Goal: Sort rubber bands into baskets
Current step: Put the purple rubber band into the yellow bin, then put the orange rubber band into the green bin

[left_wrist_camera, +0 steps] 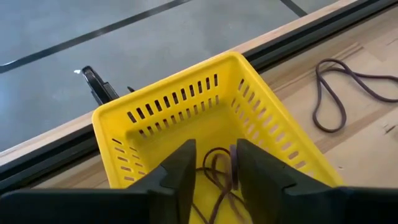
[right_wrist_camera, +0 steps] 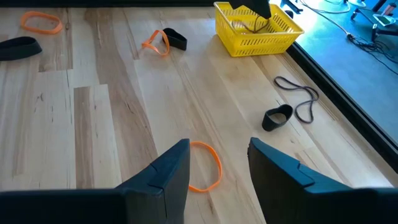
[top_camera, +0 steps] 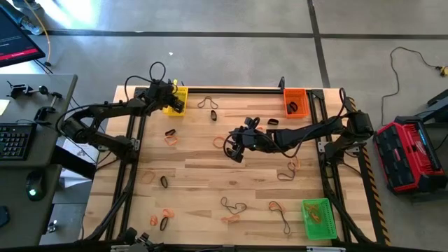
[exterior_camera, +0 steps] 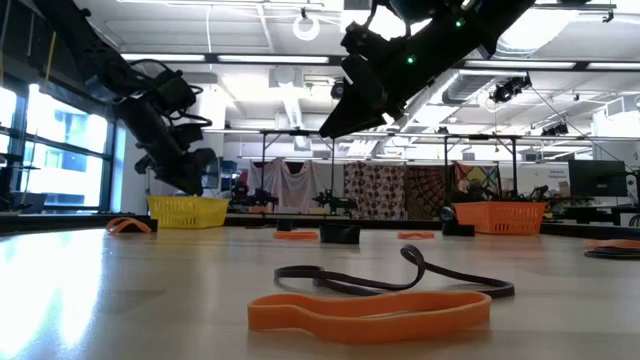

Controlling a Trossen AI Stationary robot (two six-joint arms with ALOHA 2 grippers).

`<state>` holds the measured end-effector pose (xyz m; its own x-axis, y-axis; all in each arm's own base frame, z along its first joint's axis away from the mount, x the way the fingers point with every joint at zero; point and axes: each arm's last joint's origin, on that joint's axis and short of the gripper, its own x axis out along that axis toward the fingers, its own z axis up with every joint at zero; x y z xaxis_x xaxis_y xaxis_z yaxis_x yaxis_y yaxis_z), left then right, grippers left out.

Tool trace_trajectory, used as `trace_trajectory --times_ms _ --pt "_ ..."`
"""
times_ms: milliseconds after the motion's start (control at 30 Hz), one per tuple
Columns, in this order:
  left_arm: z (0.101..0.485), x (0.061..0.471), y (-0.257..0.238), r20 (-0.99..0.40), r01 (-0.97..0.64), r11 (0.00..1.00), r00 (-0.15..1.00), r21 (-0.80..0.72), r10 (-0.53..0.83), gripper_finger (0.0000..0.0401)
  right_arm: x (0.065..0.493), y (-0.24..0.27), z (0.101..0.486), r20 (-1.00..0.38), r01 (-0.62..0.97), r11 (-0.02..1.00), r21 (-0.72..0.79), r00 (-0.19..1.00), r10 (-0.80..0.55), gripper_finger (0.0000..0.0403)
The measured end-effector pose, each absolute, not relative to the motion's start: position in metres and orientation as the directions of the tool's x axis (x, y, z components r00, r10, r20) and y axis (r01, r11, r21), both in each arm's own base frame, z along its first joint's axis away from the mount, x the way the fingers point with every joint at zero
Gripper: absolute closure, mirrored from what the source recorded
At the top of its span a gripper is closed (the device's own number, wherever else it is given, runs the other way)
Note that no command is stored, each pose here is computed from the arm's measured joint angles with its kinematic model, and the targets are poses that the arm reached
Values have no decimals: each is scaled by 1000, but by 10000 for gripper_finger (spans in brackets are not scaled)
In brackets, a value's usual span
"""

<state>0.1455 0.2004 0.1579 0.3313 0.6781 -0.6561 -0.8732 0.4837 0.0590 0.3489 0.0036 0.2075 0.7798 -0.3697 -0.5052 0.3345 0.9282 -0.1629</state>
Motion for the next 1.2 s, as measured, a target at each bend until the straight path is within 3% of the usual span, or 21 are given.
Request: trace_trajectory --times_ms 200,433,600,1033,1200 --pt "165 146 197 -635 -862 501 346 75 691 258 349 4 207 -505 334 928 -163 780 -370 252" --pt "191 148 181 -550 -835 541 405 102 730 256 349 4 207 -505 334 928 -163 780 -370 252" --pt "209 152 156 -521 -773 622 480 129 705 256 349 4 207 -511 333 928 -166 776 -370 252" --pt "235 163 76 -499 -506 860 728 73 470 256 347 3 203 -524 334 928 -167 767 -370 252" --pt "232 168 50 -533 -399 916 769 30 353 256 347 3 203 -525 335 928 -167 766 -371 252"
